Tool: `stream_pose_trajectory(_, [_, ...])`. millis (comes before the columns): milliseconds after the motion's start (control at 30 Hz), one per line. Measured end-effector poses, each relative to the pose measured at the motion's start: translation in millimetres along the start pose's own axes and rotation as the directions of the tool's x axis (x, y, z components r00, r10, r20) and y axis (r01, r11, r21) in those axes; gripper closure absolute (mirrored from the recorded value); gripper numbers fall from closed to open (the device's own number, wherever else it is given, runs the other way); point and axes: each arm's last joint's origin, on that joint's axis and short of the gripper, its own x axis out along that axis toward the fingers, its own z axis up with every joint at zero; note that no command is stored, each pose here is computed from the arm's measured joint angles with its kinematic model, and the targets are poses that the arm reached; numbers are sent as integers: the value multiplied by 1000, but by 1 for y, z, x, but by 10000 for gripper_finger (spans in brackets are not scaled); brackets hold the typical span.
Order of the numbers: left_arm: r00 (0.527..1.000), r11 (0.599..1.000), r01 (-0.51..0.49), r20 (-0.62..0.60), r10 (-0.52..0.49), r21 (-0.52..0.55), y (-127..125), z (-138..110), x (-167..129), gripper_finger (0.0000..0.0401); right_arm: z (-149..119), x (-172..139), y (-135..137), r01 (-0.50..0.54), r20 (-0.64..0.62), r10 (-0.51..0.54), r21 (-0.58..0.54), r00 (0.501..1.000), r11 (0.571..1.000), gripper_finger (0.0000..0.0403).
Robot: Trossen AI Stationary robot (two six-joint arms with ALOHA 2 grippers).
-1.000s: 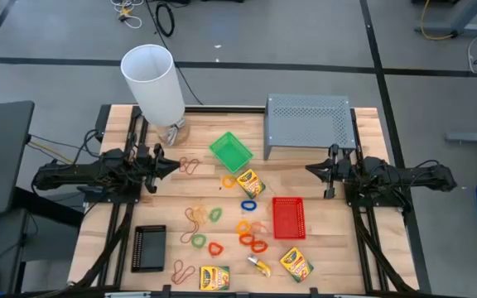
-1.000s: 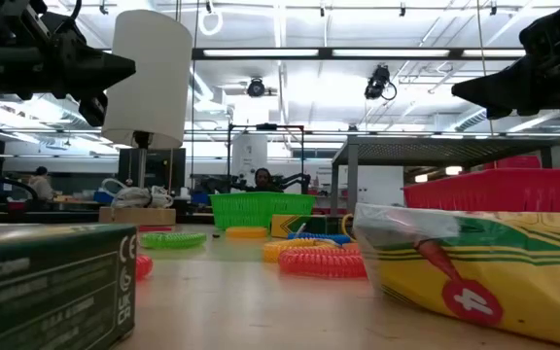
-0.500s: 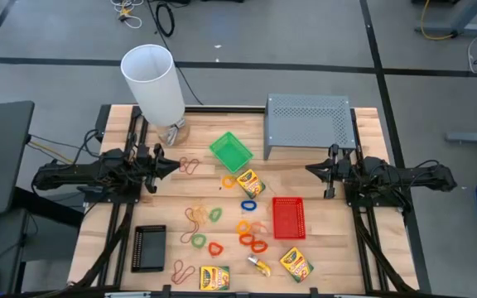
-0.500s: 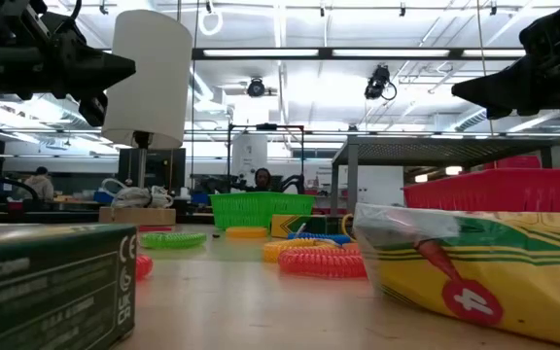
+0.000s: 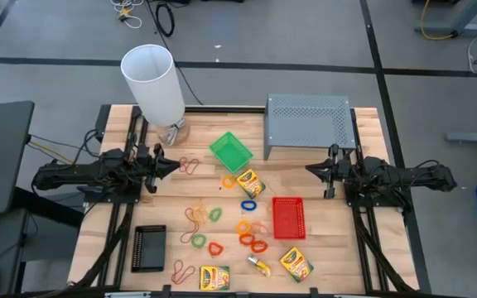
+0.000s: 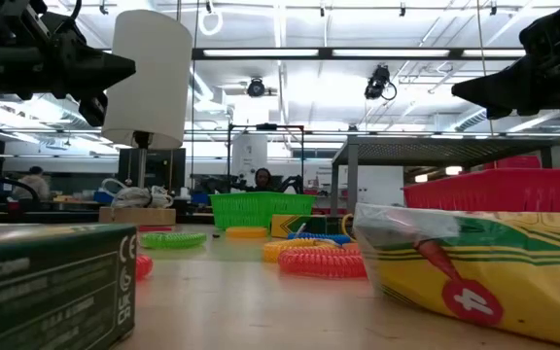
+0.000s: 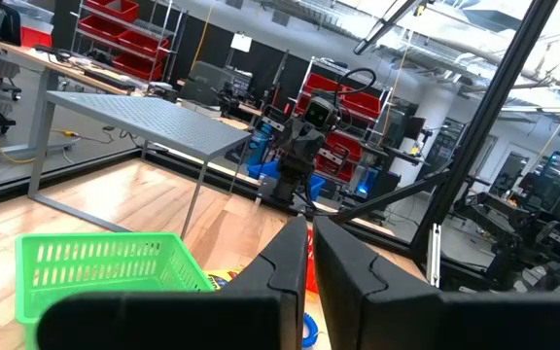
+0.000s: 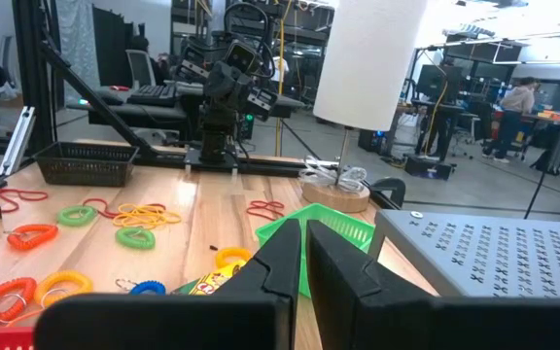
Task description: Pick & Place Office Desk Supplies
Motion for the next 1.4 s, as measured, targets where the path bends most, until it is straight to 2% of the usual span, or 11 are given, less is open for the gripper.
stream_pose_trajectory(333, [1000, 1000, 0, 0, 0, -2, 0, 0, 0, 373, 0, 0, 0, 0, 0, 0, 0, 1000, 1000, 371])
stream_pose_trajectory(567, [1000, 998, 2, -1, -2, -58, 0, 0, 0, 373, 0, 0, 0, 0, 0, 0, 0, 1000, 1000, 371])
stream_pose_trajectory(800, [999, 991, 41, -13, -39, 130, -1, 0, 0, 373, 2, 0, 0, 3, 16, -3, -7, 1000, 1000, 371])
stream_pose_trajectory(933, [1000, 981, 31, -10, -30, 192, -1, 0, 0, 373, 6, 0, -1, 6, 64, -11, 74, 998, 997, 371])
stream_pose_trajectory(1100, [1000, 977, 19, -6, -18, 211, -1, 0, 0, 373, 11, -1, -2, 9, 111, -19, 88, 994, 996, 371])
stream_pose_trajectory(1233, [1000, 983, 19, -5, -18, 184, -1, 0, 0, 373, 16, -1, -3, 12, 161, -28, 97, 986, 995, 371])
stream_pose_trajectory(1400, [1000, 979, 18, -6, -17, 205, -1, 0, 0, 373, 18, -2, -3, 20, 181, -32, 67, 983, 998, 371])
